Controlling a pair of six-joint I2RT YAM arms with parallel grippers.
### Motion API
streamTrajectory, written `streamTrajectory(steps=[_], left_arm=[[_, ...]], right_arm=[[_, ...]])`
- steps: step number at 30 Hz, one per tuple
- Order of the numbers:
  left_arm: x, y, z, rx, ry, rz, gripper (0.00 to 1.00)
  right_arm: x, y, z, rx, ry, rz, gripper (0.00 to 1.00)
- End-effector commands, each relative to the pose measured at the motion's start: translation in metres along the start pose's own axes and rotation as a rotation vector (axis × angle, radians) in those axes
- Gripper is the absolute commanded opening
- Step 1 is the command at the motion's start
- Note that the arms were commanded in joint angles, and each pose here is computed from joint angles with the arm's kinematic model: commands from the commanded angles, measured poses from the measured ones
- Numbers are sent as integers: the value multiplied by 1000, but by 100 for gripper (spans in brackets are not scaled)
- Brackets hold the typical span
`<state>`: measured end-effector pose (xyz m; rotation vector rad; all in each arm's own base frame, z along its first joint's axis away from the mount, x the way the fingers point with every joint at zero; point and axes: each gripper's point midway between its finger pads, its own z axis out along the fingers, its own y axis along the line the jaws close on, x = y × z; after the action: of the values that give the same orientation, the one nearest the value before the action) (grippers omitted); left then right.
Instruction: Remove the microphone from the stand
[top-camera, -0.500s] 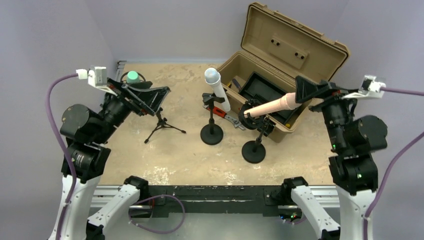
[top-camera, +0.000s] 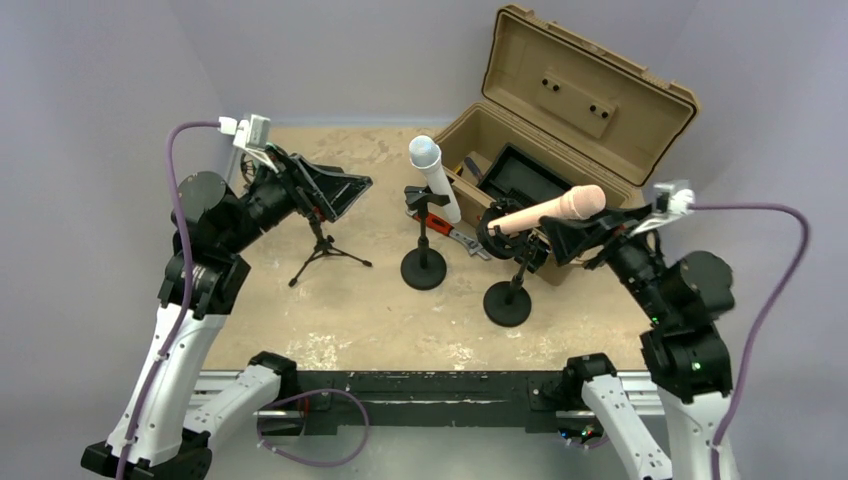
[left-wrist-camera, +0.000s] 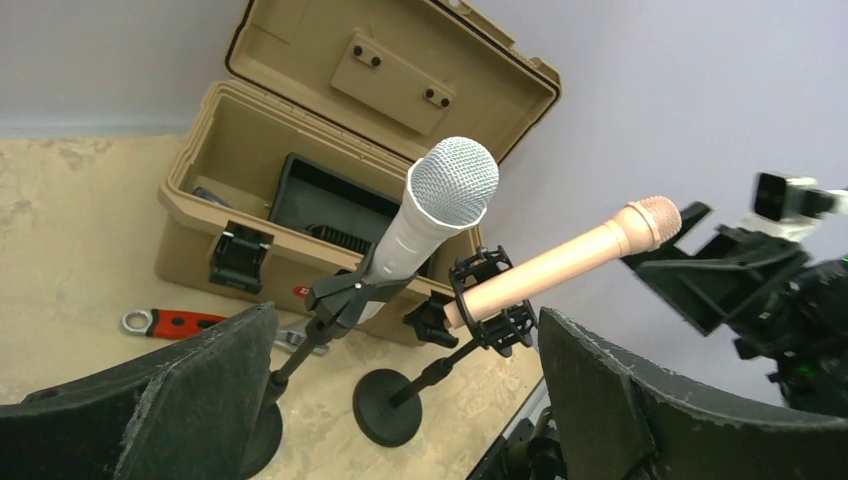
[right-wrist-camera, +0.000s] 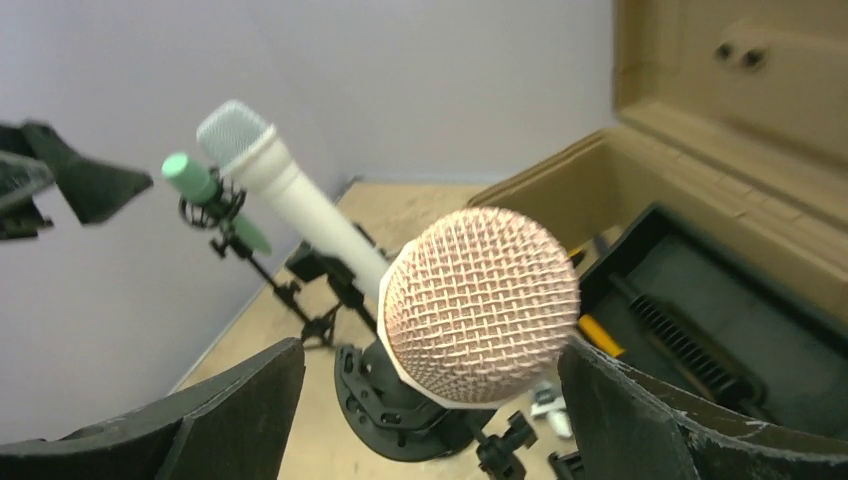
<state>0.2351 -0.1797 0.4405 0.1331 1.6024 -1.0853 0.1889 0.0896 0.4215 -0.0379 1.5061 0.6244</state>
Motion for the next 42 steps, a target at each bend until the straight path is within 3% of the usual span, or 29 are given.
streamTrajectory(steps=[1, 8, 20, 28, 33, 42], left_arm=[[-10, -25, -6, 113, -27, 30, 100], [-4, -38, -6, 197, -7, 28, 100], [14, -66, 13, 314, 56, 31, 99], [22, -79, 20, 351, 87, 31, 95], [27, -81, 25, 352, 104, 26, 95], [27, -83, 31, 351, 120, 35, 94]], right_arm=[[22, 35, 10, -256, 69, 12, 95], [45, 8, 38, -170, 109, 46, 87], [33, 4, 26, -137, -1, 43, 76], [26, 5, 24, -138, -46, 26, 58], [14, 3, 22, -106, -74, 10, 40], [-17, 6, 12, -64, -139, -18, 27]])
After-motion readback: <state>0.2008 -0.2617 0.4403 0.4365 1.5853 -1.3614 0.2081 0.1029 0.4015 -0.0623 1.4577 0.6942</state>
